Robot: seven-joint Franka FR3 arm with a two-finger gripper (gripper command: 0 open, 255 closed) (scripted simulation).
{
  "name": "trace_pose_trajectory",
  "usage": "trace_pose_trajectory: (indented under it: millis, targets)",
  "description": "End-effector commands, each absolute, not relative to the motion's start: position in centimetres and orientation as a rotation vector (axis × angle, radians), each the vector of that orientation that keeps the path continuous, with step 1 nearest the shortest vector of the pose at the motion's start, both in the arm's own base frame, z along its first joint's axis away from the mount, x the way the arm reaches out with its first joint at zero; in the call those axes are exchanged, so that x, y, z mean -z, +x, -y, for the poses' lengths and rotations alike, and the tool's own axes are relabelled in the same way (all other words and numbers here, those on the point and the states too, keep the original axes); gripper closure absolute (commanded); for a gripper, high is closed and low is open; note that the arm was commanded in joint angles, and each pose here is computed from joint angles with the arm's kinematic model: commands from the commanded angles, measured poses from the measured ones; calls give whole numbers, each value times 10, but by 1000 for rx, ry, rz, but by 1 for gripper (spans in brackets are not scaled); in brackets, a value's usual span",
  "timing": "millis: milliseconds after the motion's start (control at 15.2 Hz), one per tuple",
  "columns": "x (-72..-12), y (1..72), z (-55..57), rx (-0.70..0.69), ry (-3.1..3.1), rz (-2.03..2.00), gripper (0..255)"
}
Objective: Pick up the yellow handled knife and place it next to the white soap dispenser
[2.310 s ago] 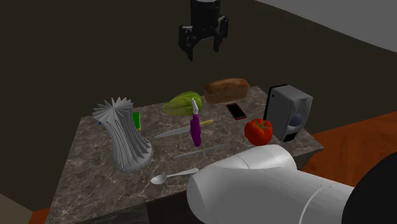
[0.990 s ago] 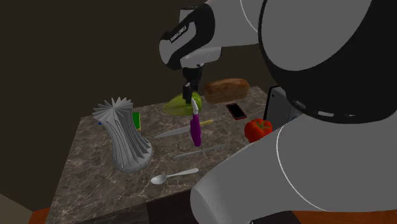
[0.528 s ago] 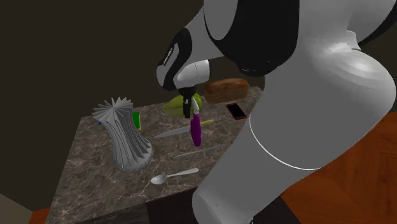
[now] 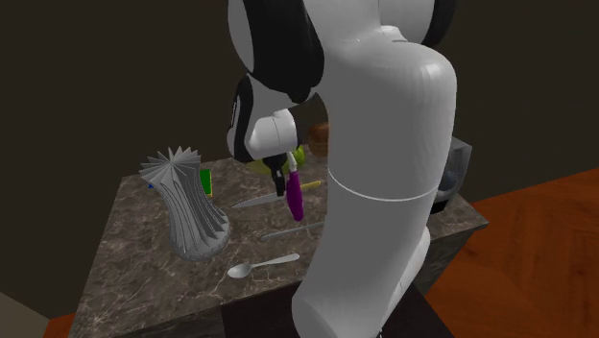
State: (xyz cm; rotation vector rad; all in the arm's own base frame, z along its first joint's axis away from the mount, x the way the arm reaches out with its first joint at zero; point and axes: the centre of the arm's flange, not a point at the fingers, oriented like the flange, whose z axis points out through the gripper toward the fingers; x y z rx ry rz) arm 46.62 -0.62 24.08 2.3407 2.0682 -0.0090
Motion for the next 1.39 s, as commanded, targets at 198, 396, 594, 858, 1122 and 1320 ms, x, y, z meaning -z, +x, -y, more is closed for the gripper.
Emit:
trace_pose_trajectory:
  millis: [198, 396, 594, 858, 1122, 1320]
  targets:
    - [-207, 463, 7, 27, 2325, -2095, 0]
    - [-193, 463, 7, 27, 2325, -2095, 0]
    - [-193, 463, 7, 27, 2325, -2095, 0]
    - [-193, 463, 7, 27, 2325, -2095, 0]
    - [-193, 463, 7, 27, 2325, -2095, 255]
    - [-193, 463, 7, 27, 2325, -2095, 255]
